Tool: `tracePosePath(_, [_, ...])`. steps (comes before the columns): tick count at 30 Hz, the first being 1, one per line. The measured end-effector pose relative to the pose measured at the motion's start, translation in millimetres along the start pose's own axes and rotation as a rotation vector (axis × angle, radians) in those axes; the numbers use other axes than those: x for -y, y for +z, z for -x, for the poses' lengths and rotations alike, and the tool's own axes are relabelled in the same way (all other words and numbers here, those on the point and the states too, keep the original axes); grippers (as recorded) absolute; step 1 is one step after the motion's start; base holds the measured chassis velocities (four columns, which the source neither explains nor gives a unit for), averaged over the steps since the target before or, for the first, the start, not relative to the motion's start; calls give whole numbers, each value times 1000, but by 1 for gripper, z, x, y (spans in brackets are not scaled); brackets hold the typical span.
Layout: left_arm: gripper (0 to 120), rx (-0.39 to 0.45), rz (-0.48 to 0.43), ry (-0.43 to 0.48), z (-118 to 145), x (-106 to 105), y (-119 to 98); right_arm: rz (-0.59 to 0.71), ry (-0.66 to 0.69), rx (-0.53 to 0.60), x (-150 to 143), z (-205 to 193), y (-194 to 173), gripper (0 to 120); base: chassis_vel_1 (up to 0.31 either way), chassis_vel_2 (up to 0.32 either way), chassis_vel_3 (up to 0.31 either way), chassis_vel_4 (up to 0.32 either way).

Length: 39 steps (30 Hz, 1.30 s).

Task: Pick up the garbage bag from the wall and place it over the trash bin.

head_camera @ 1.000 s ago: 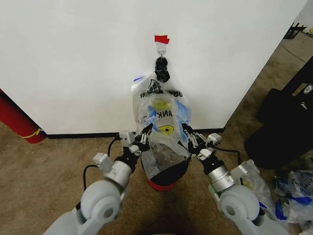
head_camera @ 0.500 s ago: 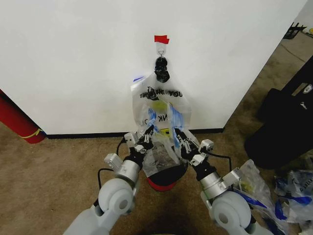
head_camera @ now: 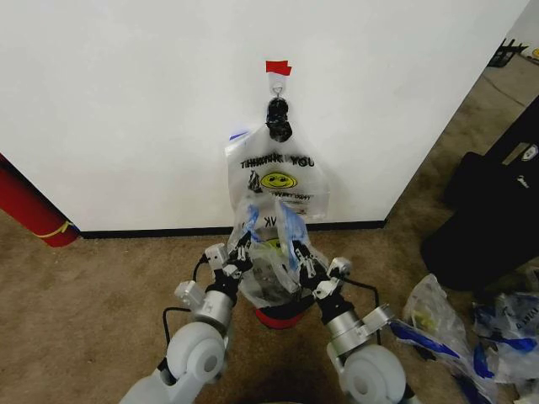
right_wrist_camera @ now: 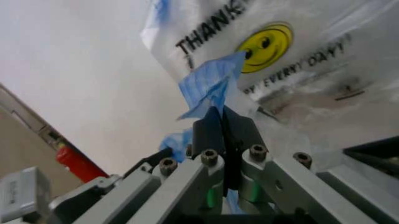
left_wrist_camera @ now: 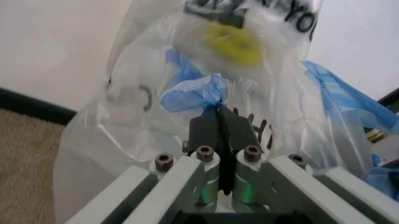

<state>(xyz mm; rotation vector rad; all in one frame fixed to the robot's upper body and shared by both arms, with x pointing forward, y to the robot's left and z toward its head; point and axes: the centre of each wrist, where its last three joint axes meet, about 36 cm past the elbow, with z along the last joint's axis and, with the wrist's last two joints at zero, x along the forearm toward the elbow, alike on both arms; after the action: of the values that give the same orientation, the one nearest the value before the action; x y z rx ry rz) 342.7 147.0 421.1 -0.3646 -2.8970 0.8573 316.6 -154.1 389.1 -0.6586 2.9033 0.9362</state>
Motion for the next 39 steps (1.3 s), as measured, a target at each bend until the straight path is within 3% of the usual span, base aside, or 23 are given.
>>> tracePosePath(8, [0, -43, 13, -51, -21, 0, 19, -61, 108, -51, 16, -28, 7, 0, 0, 0, 0, 0])
tracePosePath(15, [0, -76, 7, -46, -27, 16, 36, -120, 202, -58, 23, -50, -10, 0, 0, 0, 0, 0])
tracePosePath(26, [0, -90, -5, -82, -57, 21, 18, -153, 322, -74, 32, -65, -20, 0, 0, 0, 0, 0])
tracePosePath(39, [0, -172, -21, -154, -86, 20, 38, -154, 407, -148, 54, -61, 9, 0, 0, 0, 0, 0])
